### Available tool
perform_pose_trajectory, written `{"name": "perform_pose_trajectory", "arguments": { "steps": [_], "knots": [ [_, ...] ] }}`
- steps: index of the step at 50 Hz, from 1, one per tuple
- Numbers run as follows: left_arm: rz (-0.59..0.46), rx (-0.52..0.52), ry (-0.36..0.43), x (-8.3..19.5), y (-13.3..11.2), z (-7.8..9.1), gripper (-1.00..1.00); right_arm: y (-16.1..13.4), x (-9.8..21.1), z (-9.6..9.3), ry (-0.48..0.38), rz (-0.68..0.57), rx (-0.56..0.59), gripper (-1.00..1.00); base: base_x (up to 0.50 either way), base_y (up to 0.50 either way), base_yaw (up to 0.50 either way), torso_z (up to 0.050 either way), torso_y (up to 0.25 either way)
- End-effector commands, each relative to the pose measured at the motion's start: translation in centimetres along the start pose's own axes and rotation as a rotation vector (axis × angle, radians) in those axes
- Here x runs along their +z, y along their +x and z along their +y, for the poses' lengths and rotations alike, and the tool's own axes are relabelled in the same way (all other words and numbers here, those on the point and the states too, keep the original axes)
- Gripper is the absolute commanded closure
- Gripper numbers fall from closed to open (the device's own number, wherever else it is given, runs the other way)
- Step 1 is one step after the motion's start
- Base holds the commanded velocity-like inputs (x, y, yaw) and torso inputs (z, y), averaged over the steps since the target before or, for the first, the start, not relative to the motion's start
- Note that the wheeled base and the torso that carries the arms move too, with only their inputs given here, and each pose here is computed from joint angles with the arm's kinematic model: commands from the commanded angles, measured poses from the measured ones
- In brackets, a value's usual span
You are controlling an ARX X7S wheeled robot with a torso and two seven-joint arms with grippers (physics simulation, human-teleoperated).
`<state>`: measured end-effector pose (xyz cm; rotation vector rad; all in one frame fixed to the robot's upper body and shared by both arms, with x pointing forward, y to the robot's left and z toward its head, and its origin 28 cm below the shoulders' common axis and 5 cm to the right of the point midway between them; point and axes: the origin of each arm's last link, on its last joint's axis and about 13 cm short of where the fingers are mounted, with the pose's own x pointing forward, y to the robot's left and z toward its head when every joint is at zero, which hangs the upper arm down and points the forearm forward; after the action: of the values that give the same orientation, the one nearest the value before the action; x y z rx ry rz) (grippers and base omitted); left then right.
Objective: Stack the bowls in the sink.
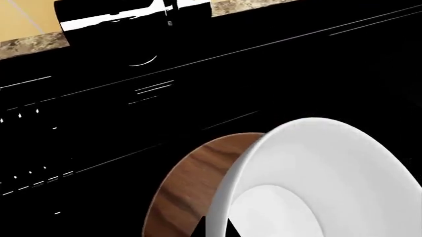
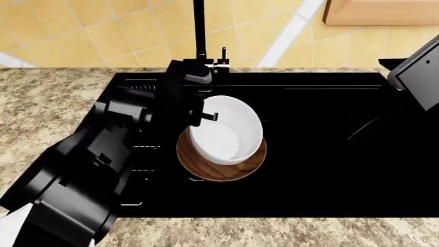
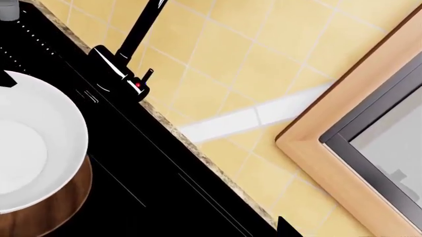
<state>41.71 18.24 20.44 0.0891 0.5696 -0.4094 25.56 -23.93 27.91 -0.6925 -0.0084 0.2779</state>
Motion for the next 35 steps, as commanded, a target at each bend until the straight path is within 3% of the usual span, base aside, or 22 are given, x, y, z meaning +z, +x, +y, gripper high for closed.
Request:
{"name": "perform_pose_trajectory", "arguments": {
  "steps": [1, 35],
  "knots": [
    [-0.007, -0.017, -0.027, -0.2, 0.2, -0.3, 1.00, -0.1, 0.0, 0.0, 0.000, 0.004, -0.001, -1.00, 0.00, 0.00, 0.00, 0.000, 0.000],
    [0.031, -0.016, 0.001, -1.8, 1.0, -0.6, 1.00, -0.1, -0.8, 0.4, 0.017, 0.013, 0.001, -1.00, 0.00, 0.00, 0.00, 0.000, 0.001]
  ]
}}
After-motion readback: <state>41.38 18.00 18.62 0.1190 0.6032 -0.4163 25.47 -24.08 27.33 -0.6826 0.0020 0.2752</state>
